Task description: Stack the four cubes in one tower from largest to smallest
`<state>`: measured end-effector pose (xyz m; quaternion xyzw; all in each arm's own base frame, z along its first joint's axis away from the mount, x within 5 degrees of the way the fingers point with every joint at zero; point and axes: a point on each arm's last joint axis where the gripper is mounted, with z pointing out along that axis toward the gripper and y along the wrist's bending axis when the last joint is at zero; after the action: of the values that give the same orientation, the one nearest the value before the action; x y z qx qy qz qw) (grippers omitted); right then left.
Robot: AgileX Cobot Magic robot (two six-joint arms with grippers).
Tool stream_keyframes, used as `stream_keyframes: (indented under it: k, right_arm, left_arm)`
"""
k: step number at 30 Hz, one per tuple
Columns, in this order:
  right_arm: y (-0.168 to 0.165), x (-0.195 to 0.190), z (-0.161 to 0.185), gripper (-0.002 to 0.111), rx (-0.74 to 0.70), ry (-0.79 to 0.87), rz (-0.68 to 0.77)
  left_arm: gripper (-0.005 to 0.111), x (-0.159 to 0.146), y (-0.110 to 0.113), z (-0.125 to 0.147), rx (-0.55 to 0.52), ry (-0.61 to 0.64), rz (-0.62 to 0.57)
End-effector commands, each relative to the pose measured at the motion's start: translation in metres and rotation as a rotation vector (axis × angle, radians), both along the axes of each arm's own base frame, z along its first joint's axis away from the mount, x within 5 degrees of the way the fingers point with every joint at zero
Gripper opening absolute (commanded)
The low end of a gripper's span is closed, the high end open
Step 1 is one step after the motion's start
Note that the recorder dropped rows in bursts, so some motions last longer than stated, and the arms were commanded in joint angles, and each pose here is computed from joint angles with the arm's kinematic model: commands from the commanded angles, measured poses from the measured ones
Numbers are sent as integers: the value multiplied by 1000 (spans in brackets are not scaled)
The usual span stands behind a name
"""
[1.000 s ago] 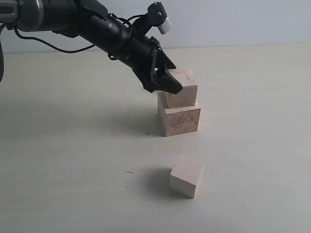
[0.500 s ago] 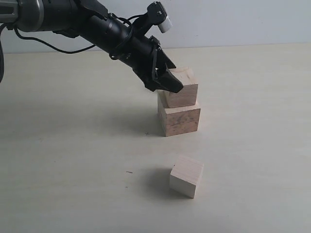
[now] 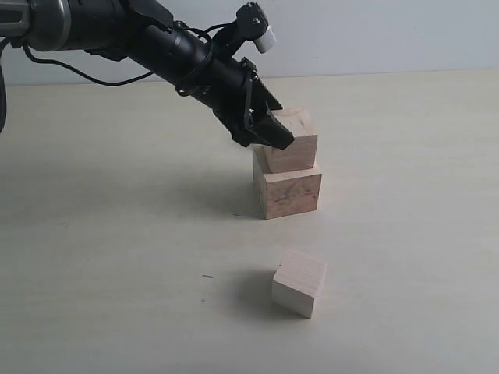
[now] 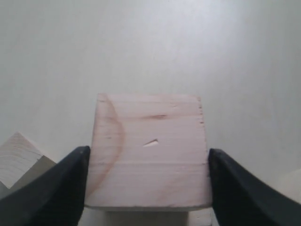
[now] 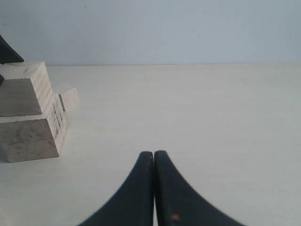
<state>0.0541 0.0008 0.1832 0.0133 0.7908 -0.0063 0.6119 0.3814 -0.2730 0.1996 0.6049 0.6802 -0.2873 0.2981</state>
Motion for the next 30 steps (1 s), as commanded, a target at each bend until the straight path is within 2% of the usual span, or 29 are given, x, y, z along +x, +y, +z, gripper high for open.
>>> stream_keyframes:
  k: [1, 6, 12, 16, 22, 30]
  right_arm:
    - [0, 0, 0, 0, -2, -5, -8]
    - [0, 0, 0, 0, -2, -5, -8]
    - [0, 0, 0, 0, -2, -5, -8]
    - [0, 0, 0, 0, -2, -5, -8]
    - [0, 0, 0, 0, -2, -5, -8]
    - [0, 0, 0, 0, -2, -5, -8]
  left_arm:
    - [55, 2, -1, 3, -4, -23, 18]
    - [64, 2, -1, 3, -4, -23, 18]
    - [90, 2, -1, 3, -6, -8, 31]
    - [99, 2, -1, 3, -6, -6, 33]
    - [100, 1, -1, 12, -15, -25, 31]
    - [100, -11, 5, 58, -61, -99, 13]
